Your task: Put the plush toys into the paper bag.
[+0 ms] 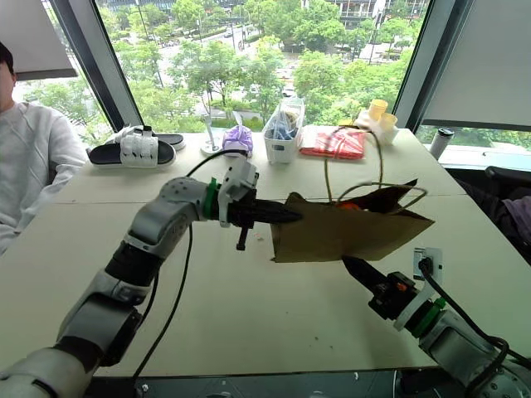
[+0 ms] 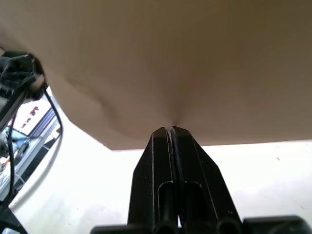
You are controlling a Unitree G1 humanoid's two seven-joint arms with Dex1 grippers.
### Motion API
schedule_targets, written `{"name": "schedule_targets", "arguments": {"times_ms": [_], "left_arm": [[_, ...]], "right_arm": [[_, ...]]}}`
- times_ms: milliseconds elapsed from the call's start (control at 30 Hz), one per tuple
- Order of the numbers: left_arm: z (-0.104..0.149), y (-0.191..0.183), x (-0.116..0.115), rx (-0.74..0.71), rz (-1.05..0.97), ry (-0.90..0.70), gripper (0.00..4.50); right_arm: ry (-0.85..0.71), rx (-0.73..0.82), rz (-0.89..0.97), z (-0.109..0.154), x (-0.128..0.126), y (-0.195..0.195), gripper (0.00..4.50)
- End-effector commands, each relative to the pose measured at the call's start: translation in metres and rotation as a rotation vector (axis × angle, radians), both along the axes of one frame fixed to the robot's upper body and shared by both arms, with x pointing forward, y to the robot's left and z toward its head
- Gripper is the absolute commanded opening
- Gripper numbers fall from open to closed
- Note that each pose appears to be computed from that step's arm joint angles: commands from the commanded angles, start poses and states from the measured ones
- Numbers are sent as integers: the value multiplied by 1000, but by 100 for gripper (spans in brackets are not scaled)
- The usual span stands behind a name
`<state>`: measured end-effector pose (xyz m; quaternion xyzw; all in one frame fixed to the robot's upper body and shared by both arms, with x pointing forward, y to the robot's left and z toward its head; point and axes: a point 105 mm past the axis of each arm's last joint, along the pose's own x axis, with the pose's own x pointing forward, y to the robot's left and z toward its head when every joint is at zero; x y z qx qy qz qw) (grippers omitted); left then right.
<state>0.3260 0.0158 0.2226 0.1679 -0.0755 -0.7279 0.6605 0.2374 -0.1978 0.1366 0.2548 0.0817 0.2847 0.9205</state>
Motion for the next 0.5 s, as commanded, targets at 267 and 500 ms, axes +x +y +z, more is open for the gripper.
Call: {"name": "schedule_targets", "arguments": {"times_ms": [267, 500], "left_arm": [[-46, 16, 34, 134, 16, 41, 2], [-46, 21, 41, 106, 67, 42, 74]], "right_arm": [[-36, 18, -14, 5, -10, -1, 0], [-39, 22, 13, 6, -14, 7, 0]]}}
